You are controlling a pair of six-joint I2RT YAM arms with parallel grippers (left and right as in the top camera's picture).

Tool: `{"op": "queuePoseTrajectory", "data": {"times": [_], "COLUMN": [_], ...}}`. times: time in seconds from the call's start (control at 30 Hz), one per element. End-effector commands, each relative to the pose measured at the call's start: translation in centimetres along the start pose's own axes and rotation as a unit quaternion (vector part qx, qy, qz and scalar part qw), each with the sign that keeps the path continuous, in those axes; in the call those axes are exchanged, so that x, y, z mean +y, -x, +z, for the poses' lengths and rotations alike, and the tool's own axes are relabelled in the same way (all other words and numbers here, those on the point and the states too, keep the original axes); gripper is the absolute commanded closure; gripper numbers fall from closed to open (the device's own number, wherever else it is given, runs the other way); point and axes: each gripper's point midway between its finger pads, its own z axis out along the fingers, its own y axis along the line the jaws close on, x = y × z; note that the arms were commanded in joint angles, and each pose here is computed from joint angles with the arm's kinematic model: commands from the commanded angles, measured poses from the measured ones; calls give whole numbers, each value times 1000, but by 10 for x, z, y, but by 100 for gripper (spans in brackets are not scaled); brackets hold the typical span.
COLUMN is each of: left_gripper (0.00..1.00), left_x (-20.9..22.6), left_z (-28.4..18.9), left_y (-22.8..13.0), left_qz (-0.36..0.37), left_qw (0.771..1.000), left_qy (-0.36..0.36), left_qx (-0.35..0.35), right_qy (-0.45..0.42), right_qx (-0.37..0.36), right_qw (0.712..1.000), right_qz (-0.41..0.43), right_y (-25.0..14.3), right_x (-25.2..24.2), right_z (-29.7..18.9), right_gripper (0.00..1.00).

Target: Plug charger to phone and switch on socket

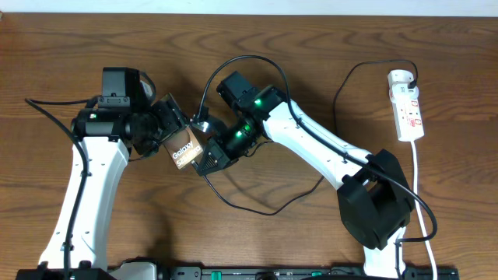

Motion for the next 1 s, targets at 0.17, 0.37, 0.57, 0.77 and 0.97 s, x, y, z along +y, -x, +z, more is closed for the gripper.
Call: {"op": "queuePoseTrajectory", "data": {"times": [0.17, 0.37, 0.57, 0.77, 0.97], "left_gripper": [93, 93, 93, 93, 93], "left_x": [-8, -8, -8, -8, -8], "left_z": [-1, -1, -1, -1, -1], "left_y": [-14, -14, -14, -14, -14], "left_qz": [-4, -3, -3, -3, -3], "left_qw": [999, 999, 999, 999, 999], "left_qy": [-19, -19, -19, -19, -19], "left_qx": [29, 29, 29, 29, 29], "right_qy": [-14, -16, -16, -16, -16], "right_qx": [-23, -35, -39, -43, -45], "right_qw": [1000, 999, 999, 999, 999], "right_qz": [14, 7, 5, 5, 8], "right_y": [13, 20, 22, 24, 25], "right_x": [-9, -10, -11, -12, -13], "right_z": [-7, -8, -10, -12, -14], "right_gripper": [99, 99, 99, 99, 99]}}
